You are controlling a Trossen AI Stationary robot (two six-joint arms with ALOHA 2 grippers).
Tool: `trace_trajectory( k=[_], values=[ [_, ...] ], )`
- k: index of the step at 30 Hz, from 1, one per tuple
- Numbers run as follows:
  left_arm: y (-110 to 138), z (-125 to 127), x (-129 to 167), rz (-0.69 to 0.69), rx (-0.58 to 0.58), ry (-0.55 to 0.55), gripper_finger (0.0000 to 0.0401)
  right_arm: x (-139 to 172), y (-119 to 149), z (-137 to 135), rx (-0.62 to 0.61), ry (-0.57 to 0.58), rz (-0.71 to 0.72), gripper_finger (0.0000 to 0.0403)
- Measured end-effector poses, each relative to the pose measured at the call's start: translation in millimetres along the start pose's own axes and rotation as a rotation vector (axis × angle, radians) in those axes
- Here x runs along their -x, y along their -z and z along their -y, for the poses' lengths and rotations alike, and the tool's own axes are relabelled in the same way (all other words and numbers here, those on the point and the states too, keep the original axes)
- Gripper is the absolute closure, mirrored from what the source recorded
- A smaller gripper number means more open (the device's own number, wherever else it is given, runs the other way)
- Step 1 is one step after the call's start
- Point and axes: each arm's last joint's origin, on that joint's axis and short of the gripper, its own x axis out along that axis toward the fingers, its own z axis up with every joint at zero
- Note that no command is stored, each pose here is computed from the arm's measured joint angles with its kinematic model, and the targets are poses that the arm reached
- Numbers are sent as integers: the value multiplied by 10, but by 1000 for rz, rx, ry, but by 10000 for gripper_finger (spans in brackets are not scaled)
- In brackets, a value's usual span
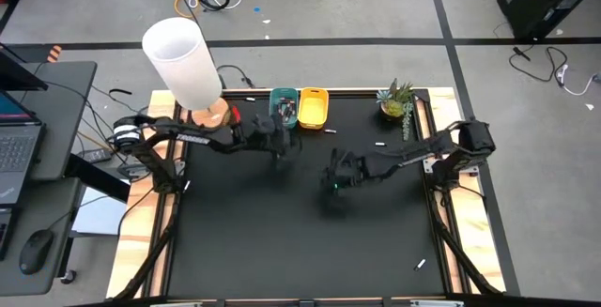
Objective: Sort batteries
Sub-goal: Put the silver black battery into the yellow bin
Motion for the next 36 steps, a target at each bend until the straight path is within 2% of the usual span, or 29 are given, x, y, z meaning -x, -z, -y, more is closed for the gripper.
trace_trajectory(
  k=[6,12,16,19,24,27,31,36],
  values=[
    [-272,576,-9,181,24,114,384,460,301,-473,127,4,-326,298],
    [-362,1000,-81,319,98,170,375,765,668,-796,248,22,-505,298],
    [-362,1173,-109,348,187,168,374,875,887,-955,229,10,-575,298],
    [-321,1282,-192,390,261,189,374,923,985,-1097,206,-70,-596,299],
    [-205,1472,-349,430,349,237,374,1015,1137,-1228,157,-66,-610,306],
    [-163,1605,-447,446,356,262,375,1070,1231,-1341,79,-71,-587,308],
    [-203,1764,-588,464,346,311,375,1135,1423,-1513,98,-92,-569,309],
    [-324,1919,-691,493,344,339,376,1151,1700,-1622,97,-2,-583,308]
  ],
)
